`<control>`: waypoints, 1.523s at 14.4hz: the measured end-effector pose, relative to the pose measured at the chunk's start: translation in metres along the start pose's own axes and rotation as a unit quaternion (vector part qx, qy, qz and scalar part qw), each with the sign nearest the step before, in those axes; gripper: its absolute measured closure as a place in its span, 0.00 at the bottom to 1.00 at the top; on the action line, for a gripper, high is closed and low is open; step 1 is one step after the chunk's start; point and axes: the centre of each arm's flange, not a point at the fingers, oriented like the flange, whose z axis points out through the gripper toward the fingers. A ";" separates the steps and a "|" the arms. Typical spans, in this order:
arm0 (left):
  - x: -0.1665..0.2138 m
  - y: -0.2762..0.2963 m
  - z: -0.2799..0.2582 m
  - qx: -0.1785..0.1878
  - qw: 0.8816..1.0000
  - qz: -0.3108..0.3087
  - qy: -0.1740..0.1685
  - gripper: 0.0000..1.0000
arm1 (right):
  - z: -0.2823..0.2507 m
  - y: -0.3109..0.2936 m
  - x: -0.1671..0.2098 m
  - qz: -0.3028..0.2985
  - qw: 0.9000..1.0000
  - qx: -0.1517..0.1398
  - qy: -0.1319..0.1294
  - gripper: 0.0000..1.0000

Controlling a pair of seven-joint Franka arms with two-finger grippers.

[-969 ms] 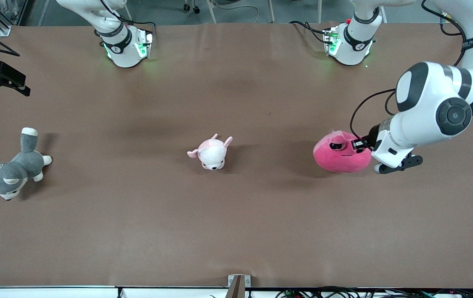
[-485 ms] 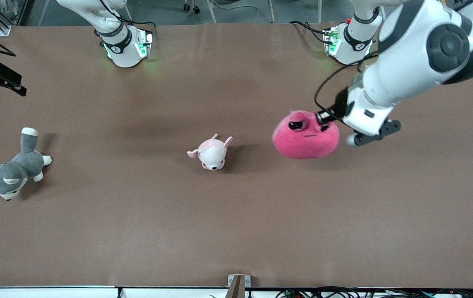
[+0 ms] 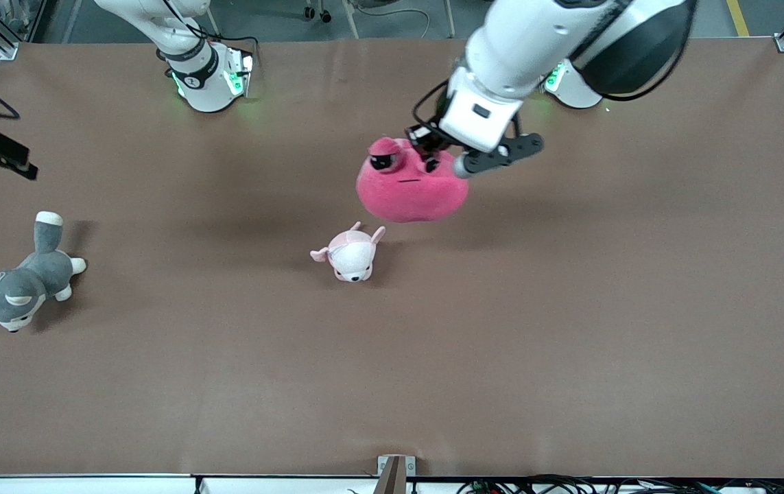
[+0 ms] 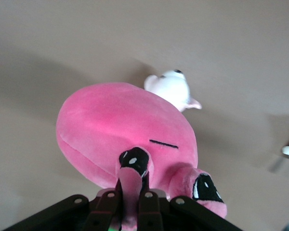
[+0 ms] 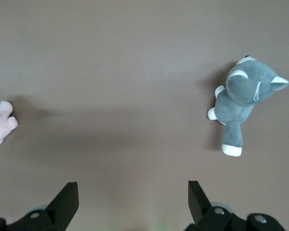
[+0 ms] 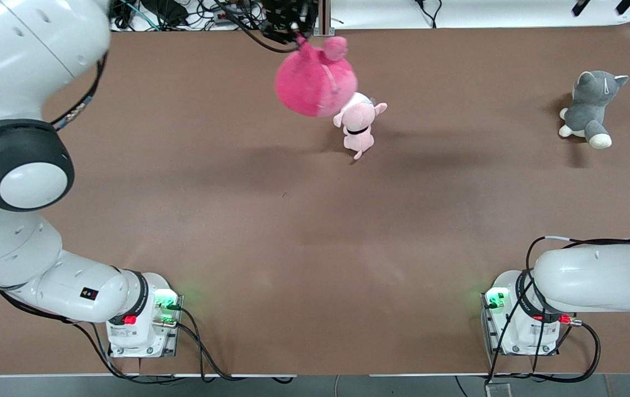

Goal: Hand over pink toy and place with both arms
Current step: 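Lift the pink toy with the left gripper and carry it toward the middle, then reach the right gripper to the pink toy and grasp it beside the left gripper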

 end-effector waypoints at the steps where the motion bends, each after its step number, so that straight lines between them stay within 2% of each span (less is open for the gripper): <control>1: -0.011 0.011 0.010 -0.014 1.000 -0.002 0.000 0.89 | 0.023 0.003 0.015 0.002 1.000 0.001 -0.017 0.00; 4: -0.043 0.038 0.033 -0.048 0.999 0.003 -0.002 0.89 | 0.062 0.010 0.037 0.031 0.998 0.003 -0.046 0.00; 8: -0.086 0.056 0.051 -0.064 0.998 0.017 -0.011 0.89 | 0.058 -0.017 0.032 0.159 0.986 0.003 -0.057 0.00; 12: -0.098 0.059 0.055 -0.061 0.998 0.020 -0.015 0.89 | 0.050 -0.092 0.016 0.266 0.961 0.024 -0.071 0.00; 16: -0.096 0.059 0.055 -0.062 0.998 0.017 -0.015 0.89 | 0.030 -0.186 -0.023 0.387 0.919 0.018 -0.068 0.00; 19: -0.096 0.059 0.054 -0.063 0.998 0.017 -0.015 0.89 | 0.028 -0.261 -0.050 0.430 0.899 0.021 -0.078 0.00; 22: -0.096 0.059 0.054 -0.063 0.998 0.017 -0.015 0.89 | 0.026 -0.300 -0.064 0.460 0.885 0.030 -0.073 0.00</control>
